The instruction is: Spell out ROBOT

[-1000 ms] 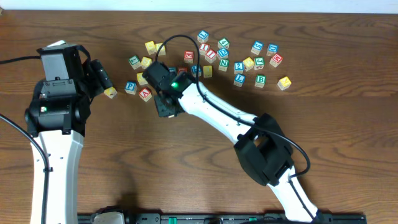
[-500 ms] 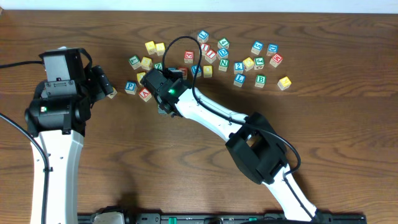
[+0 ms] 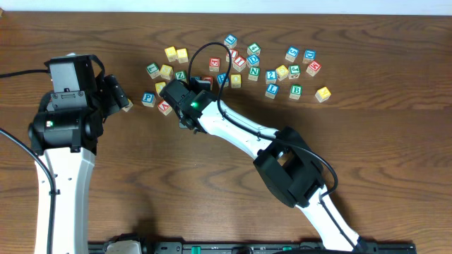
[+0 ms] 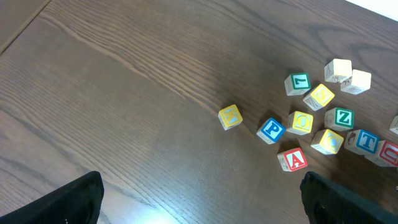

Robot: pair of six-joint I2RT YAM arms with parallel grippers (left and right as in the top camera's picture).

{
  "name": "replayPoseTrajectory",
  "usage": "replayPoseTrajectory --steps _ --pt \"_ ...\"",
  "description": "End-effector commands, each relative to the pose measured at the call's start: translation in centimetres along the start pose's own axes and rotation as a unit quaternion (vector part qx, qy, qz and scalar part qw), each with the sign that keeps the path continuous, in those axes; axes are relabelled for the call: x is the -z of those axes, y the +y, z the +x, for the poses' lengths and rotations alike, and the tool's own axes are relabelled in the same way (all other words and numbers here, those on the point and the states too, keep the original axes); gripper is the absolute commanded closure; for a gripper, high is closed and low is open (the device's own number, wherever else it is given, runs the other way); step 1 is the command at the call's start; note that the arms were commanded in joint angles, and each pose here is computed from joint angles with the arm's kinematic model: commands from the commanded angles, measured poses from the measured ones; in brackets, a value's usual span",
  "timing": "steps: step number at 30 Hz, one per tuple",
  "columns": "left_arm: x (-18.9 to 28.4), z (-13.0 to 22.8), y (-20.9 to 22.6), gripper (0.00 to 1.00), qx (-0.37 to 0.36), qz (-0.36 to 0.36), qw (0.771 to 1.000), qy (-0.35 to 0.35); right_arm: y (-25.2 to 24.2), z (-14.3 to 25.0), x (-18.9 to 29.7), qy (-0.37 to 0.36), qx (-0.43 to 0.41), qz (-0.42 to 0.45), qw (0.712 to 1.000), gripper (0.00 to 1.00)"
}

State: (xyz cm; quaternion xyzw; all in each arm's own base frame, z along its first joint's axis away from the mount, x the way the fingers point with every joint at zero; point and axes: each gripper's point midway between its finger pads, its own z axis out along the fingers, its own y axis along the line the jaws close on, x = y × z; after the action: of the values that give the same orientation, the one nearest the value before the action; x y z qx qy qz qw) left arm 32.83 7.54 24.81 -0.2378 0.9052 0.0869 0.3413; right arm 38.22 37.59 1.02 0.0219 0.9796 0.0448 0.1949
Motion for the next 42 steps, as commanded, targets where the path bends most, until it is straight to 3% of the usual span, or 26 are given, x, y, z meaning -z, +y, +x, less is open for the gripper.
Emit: replayPoseTrajectory --steps 1,2,4,7,12,18,21,32,36,42 --pt "0.2 -0.6 0.1 0.00 0.006 -0.001 1.000 -0.005 0.4 -0.8 0.2 -0.009 0.001 0.001 1.000 0.58" --pt "0.2 -0.6 0.1 0.00 0.006 -0.001 1.000 -0.005 0.6 -1.5 0.8 -0.012 0.009 -0.002 1.000 0.56" --pt "0.2 -0.6 0.1 0.00 0.006 -0.001 1.000 -0.005 1.0 -4.9 4.2 -0.030 0.046 -0.021 0.998 0.42" --pt "0.2 -0.6 0.1 0.00 0.006 -0.001 1.000 -0.005 1.2 -7.6 7.5 -0.036 0.081 -0.050 0.995 0.40" --pt "0.2 -0.6 0.1 0.00 0.006 -0.001 1.000 -0.005 -2.9 -12.5 11.5 -0.026 0.088 -0.070 0.993 0.41" --pt "-1.2 0.6 -2.9 0.00 -0.031 0.070 0.996 0.036 -10.3 -16.4 10.6 0.000 0.055 -0.081 0.995 0.41" --pt "-3.3 2.0 -6.1 0.02 -0.060 0.136 0.985 0.084 -13.0 -17.2 10.3 0.007 0.045 -0.071 0.996 0.40" --pt "-8.3 1.5 -15.6 0.08 -0.149 0.160 0.961 0.169 -19.3 -16.5 10.0 0.061 0.021 -0.032 0.997 0.38" --pt "-12.7 4.0 -15.3 0.22 -0.185 0.123 0.953 0.206 -19.4 -16.1 10.1 0.068 0.039 -0.031 0.996 0.35" --pt "-17.3 5.8 -15.9 0.35 -0.139 0.091 0.960 0.224 -19.4 -16.1 10.1 0.068 0.039 -0.031 0.996 0.34"
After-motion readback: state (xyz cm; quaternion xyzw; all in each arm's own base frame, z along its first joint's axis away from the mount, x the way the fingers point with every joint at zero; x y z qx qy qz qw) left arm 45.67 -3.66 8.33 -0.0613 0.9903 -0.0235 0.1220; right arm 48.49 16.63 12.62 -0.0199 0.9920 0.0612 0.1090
